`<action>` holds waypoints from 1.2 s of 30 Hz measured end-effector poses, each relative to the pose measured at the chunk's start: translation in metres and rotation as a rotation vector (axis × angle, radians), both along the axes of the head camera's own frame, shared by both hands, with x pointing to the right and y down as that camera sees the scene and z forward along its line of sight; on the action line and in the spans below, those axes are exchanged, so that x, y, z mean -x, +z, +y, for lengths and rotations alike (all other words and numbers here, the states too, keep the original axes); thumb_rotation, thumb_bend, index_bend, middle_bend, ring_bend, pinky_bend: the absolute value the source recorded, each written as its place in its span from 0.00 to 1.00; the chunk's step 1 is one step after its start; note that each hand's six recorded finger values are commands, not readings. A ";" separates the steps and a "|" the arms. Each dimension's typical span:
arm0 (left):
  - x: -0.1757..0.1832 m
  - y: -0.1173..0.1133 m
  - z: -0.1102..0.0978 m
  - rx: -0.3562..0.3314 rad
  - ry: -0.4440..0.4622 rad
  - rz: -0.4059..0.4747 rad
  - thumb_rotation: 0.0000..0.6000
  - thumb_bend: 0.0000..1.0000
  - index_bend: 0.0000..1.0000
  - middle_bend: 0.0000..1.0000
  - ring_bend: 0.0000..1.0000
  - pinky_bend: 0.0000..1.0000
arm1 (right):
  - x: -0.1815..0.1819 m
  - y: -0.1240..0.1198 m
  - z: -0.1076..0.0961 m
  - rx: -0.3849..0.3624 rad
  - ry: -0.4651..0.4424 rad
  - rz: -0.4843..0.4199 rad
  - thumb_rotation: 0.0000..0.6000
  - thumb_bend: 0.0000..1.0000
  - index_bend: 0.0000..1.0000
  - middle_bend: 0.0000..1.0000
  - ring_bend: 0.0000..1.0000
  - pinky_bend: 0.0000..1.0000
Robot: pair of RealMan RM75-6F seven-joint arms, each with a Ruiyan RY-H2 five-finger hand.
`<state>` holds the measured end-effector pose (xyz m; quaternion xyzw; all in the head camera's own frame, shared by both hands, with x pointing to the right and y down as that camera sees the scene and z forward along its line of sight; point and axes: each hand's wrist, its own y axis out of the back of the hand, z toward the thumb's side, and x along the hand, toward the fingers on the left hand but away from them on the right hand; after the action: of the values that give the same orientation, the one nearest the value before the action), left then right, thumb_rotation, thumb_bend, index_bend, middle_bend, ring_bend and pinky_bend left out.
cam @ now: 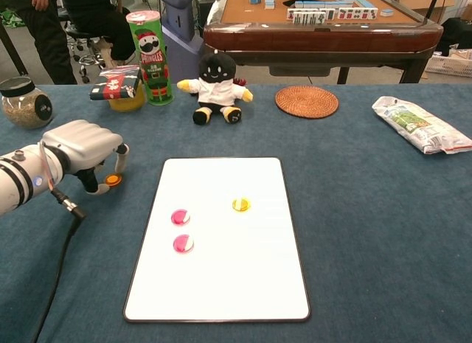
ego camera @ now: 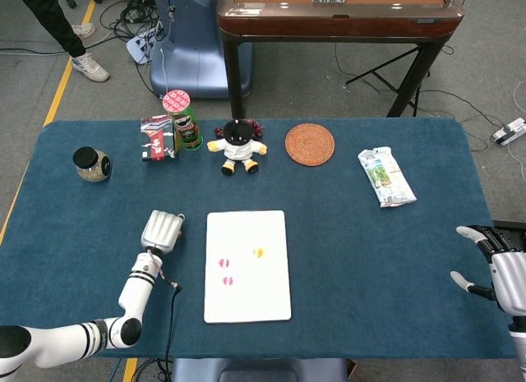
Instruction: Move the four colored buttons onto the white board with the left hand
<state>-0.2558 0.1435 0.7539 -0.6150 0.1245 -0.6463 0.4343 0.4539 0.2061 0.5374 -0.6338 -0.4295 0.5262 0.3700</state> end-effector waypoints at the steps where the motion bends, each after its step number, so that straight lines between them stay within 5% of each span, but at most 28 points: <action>1: 0.000 0.000 0.000 0.000 0.000 -0.002 1.00 0.32 0.52 1.00 1.00 1.00 | 0.000 0.000 0.000 0.000 0.000 0.000 1.00 0.00 0.25 0.26 0.20 0.35; 36: -0.011 -0.015 0.001 -0.005 0.010 0.042 1.00 0.32 0.58 1.00 1.00 1.00 | 0.000 0.000 0.000 0.000 0.000 0.000 1.00 0.00 0.25 0.26 0.20 0.35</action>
<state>-0.2449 0.1442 0.7391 -0.6281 0.1322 -0.6306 0.4363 0.4541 0.2060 0.5371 -0.6338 -0.4298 0.5261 0.3699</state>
